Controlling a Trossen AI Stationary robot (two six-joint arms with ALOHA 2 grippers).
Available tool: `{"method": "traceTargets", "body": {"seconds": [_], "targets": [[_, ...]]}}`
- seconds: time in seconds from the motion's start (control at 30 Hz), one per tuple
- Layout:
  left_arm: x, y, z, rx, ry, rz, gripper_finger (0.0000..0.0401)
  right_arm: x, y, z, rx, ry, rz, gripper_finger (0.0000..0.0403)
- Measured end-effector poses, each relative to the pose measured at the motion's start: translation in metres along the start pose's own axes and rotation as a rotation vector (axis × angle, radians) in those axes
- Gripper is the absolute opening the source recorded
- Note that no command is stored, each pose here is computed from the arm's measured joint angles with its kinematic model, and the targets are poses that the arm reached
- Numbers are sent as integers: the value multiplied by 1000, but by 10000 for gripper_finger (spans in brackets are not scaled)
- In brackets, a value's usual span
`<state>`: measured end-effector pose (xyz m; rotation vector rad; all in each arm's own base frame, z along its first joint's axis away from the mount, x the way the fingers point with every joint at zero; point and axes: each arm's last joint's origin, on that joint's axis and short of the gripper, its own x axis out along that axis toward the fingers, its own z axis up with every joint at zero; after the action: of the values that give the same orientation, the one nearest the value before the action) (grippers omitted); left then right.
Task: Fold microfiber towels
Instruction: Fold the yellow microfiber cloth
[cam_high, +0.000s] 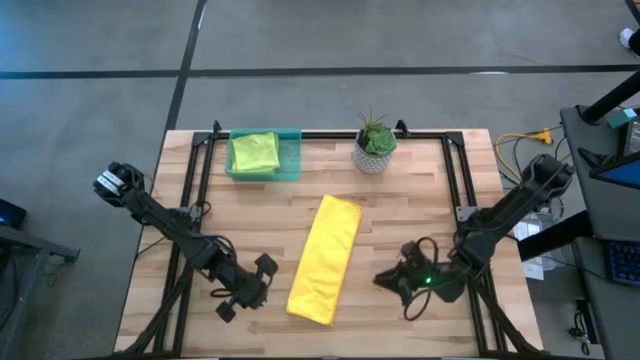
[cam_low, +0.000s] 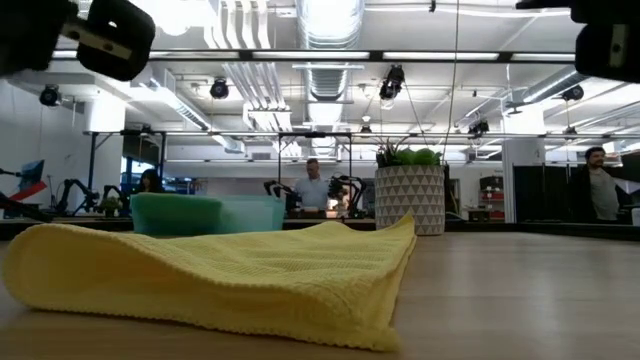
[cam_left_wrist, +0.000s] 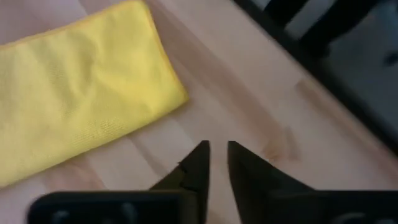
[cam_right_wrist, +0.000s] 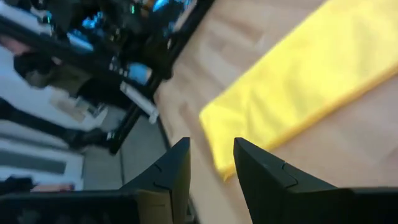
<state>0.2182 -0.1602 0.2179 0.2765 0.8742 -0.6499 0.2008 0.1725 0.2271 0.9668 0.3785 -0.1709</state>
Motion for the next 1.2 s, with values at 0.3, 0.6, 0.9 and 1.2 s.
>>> {"method": "traceTargets", "body": {"seconds": [0.3,0.6,0.9,1.2], "targets": [[43,4,-1,301,66,54,193,25,-2,-25,88,108,55,118],[81,12,4,461,108,179,244,21,5,-23,111,126,98,118],[106,13,15,454,51,149,237,15,9,-18,106,120,118,118],[109,13,13,396,41,148,117,15,9,-17,88,119,120,118]]}}
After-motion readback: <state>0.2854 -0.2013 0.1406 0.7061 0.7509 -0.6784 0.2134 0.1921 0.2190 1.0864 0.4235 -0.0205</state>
